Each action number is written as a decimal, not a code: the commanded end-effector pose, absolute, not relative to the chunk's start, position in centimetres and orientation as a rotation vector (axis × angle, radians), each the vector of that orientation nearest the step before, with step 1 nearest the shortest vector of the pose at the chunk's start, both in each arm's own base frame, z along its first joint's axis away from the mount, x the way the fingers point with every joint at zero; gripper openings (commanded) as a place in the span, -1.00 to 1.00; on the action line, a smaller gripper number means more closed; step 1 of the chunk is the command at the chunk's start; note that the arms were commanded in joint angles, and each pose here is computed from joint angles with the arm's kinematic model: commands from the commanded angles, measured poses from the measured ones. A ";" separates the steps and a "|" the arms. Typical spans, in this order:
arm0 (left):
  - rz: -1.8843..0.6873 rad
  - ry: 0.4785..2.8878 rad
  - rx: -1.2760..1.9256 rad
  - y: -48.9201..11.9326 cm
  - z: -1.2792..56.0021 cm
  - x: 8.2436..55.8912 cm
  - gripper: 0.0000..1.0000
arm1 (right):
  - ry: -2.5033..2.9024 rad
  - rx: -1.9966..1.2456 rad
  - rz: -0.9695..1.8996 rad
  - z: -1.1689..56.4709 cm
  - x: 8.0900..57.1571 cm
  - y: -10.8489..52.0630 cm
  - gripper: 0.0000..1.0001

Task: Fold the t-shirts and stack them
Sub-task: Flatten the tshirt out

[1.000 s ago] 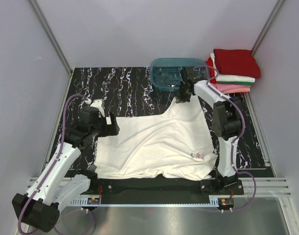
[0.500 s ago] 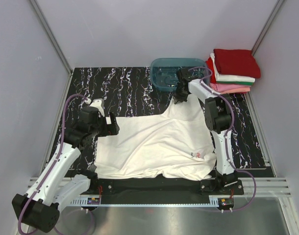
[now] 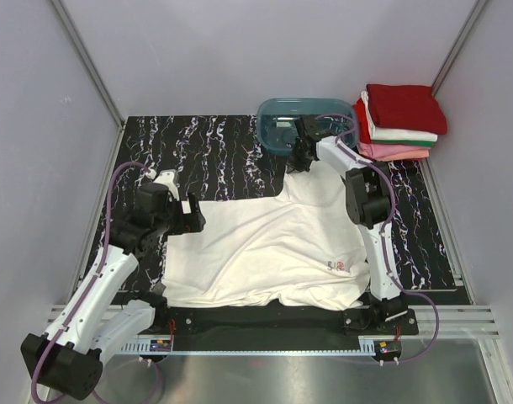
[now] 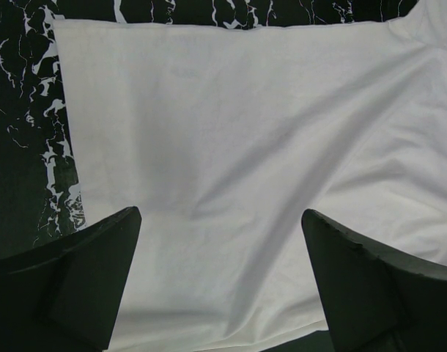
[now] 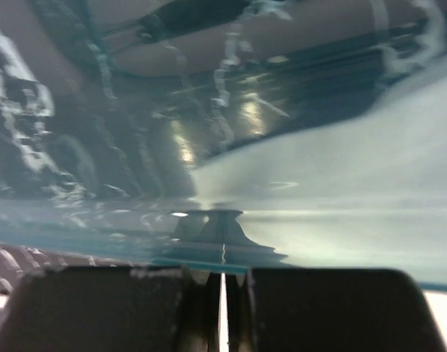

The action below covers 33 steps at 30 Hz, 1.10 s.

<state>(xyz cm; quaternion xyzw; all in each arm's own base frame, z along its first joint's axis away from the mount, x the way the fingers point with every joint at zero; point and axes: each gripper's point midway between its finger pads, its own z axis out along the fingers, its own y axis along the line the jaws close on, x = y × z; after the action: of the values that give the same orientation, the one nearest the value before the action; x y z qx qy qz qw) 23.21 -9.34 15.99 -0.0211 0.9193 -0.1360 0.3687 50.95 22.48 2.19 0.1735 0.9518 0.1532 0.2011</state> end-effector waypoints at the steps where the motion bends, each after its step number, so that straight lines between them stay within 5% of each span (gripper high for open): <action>1: -0.373 2.306 -0.036 -9.6 16.9 23.9 0.97 | 2.598 0.484 0.657 2.4 51.6 26.2 -1.00; 9: -0.351 2.325 -0.046 -9.3 16.4 24.0 0.98 | 2.473 0.367 0.828 5.8 53.1 28.4 -0.96; 12: -0.341 2.337 -0.069 -8.9 16.2 24.4 0.97 | 2.391 0.323 0.750 10.5 52.5 26.7 -0.25; 15: -0.341 2.361 -0.086 -8.7 15.8 24.6 0.97 | 2.362 0.291 0.654 14.0 51.0 24.6 0.03; 25: -0.308 2.330 -0.094 -7.9 17.0 24.1 0.98 | 2.347 0.320 0.326 17.8 47.2 17.1 0.65; 33: -0.339 2.309 -0.076 -8.4 17.0 24.1 0.98 | 2.498 0.516 0.087 13.4 49.0 13.0 0.82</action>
<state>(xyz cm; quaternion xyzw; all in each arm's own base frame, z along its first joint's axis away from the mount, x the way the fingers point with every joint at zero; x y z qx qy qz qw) 23.44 -8.17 15.98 -0.0412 0.9193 -0.1271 0.3702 49.91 16.01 16.11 0.1597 0.9216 0.1015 0.3390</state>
